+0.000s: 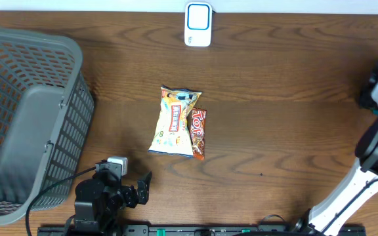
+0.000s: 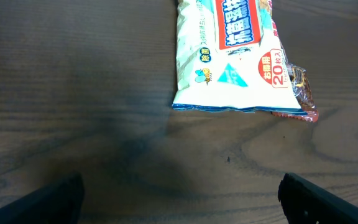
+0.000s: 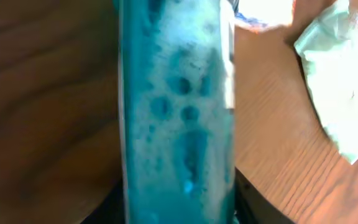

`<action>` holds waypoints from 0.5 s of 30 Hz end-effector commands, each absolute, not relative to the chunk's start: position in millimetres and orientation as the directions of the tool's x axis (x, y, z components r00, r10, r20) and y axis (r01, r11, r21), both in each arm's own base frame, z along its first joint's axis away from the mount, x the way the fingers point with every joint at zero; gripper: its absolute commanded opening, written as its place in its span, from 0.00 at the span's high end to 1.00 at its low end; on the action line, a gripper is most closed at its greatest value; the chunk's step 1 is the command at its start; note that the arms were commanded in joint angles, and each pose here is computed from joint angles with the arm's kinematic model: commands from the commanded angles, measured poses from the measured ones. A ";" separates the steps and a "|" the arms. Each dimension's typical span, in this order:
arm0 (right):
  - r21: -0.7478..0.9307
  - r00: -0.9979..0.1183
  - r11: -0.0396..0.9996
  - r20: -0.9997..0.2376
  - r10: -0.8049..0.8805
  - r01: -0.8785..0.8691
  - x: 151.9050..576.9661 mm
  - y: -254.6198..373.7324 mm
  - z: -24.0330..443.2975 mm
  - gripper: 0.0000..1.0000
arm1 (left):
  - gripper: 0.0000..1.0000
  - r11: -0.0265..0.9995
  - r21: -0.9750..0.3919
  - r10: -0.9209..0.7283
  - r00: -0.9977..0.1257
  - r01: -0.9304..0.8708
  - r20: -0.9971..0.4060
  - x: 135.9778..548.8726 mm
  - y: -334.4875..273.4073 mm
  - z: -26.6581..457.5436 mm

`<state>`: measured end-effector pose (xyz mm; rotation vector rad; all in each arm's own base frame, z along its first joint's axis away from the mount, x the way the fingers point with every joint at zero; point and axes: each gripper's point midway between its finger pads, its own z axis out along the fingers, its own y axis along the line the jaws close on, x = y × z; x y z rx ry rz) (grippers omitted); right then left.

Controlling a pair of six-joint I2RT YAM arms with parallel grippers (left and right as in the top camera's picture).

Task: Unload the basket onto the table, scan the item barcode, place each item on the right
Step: 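Carry the Listerine bottle to the right edge and release it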

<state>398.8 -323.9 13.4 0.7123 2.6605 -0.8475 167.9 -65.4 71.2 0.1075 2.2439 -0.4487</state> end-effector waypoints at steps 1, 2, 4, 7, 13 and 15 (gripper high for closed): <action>-0.308 -0.760 0.714 -0.434 0.483 0.629 401.7 -319.5 18.1 0.40 | 0.00 0.933 -0.289 -0.069 -0.686 0.212 -0.724 161.3 -64.7 62.8; -0.250 -0.758 0.744 -0.439 0.483 0.619 410.4 -312.4 21.7 0.28 | 0.00 0.933 -0.289 -0.069 -0.686 0.212 -0.724 161.3 -64.7 62.8; -0.116 -0.750 0.806 -0.462 0.473 0.580 432.8 -293.3 36.7 0.01 | 0.00 0.933 -0.289 -0.069 -0.686 0.212 -0.724 161.3 -64.7 62.8; 0.093 -0.724 0.882 -0.535 0.436 0.463 471.7 -254.8 85.8 0.01 | 0.00 0.933 -0.289 -0.069 -0.686 0.212 -0.724 161.3 -64.7 62.8; 0.324 -0.647 0.909 -0.640 0.414 0.262 510.6 -157.1 187.8 0.01 | 0.00 0.933 -0.289 -0.069 -0.686 0.212 -0.724 161.3 -64.7 62.8; 0.367 -0.665 0.898 -0.612 0.428 0.241 509.3 -116.1 201.7 0.01 | 0.00 0.933 -0.289 -0.069 -0.686 0.212 -0.724 161.3 -64.7 62.8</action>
